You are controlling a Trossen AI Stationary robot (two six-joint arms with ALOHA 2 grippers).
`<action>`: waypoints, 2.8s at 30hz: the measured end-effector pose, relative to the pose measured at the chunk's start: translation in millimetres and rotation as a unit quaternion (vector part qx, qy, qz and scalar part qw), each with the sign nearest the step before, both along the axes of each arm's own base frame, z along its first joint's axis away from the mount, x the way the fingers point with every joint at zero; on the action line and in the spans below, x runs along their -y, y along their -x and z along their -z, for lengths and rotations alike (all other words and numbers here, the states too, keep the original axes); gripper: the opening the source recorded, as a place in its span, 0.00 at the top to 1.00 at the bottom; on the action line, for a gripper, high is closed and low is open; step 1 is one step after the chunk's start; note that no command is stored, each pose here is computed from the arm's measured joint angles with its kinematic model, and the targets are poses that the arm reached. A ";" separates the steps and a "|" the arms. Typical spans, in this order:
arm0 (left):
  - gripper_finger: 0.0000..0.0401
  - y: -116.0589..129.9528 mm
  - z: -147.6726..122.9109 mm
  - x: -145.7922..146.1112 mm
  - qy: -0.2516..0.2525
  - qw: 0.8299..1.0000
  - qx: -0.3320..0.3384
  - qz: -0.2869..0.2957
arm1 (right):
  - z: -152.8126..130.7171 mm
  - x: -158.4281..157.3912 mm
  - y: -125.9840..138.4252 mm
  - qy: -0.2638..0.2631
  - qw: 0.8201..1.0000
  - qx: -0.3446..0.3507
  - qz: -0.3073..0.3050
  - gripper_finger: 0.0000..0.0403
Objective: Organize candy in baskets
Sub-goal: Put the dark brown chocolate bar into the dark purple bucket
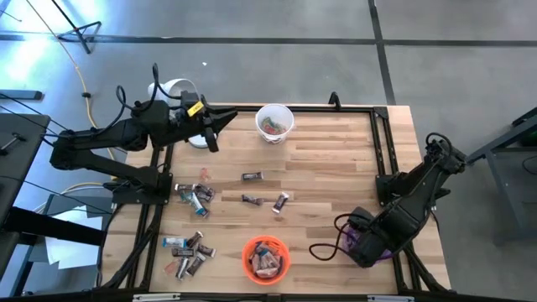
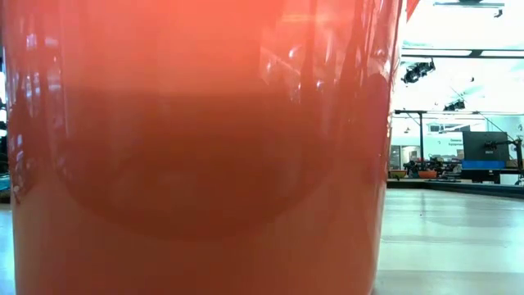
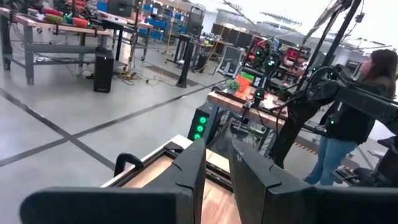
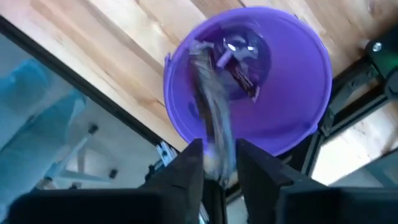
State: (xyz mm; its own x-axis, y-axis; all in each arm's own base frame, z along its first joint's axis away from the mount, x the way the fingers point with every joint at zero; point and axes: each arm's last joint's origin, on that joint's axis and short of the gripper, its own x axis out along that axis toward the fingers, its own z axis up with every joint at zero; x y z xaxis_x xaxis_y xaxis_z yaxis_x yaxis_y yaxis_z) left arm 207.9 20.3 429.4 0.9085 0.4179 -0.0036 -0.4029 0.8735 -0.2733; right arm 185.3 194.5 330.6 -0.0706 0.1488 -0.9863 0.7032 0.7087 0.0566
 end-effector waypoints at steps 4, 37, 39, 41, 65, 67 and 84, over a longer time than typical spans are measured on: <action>0.86 -0.7 0.4 0.2 0.009 1.000 0.003 0.004 | -0.3 -1.1 1.6 -0.023 0.999 -0.025 -0.004 0.66; 0.86 9.4 -1.9 2.0 0.009 0.999 0.000 0.040 | 24.3 95.3 -132.9 0.236 0.847 0.324 0.350 0.64; 0.86 15.7 -3.3 1.1 -0.007 0.999 -0.007 0.036 | 40.4 91.6 -148.3 0.205 0.847 0.312 0.378 0.64; 0.86 22.5 -5.8 -0.2 -0.027 0.999 -0.010 0.031 | 54.0 89.2 -164.2 0.176 0.843 0.315 0.399 0.64; 0.86 79.5 -8.5 -7.8 -0.092 0.993 -0.067 -0.003 | 149.9 104.9 -207.2 0.091 0.859 0.117 0.491 0.64; 0.86 79.7 -7.0 -7.7 -0.091 0.993 -0.074 -0.002 | 152.3 109.0 -208.5 0.089 0.862 0.109 0.486 0.64; 0.86 80.9 -4.4 -5.2 -0.085 0.992 -0.083 0.038 | 194.1 120.7 -228.7 0.067 0.869 0.089 0.481 0.64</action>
State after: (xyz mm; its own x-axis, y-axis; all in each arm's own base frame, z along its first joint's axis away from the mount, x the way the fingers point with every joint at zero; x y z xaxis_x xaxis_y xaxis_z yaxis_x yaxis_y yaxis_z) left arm 127.0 25.6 433.8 0.9301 0.3559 -0.0907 -0.3615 0.9308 -0.0542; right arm 414.0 73.8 136.6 0.1775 -0.0626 -0.9821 0.9630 -0.1948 0.1865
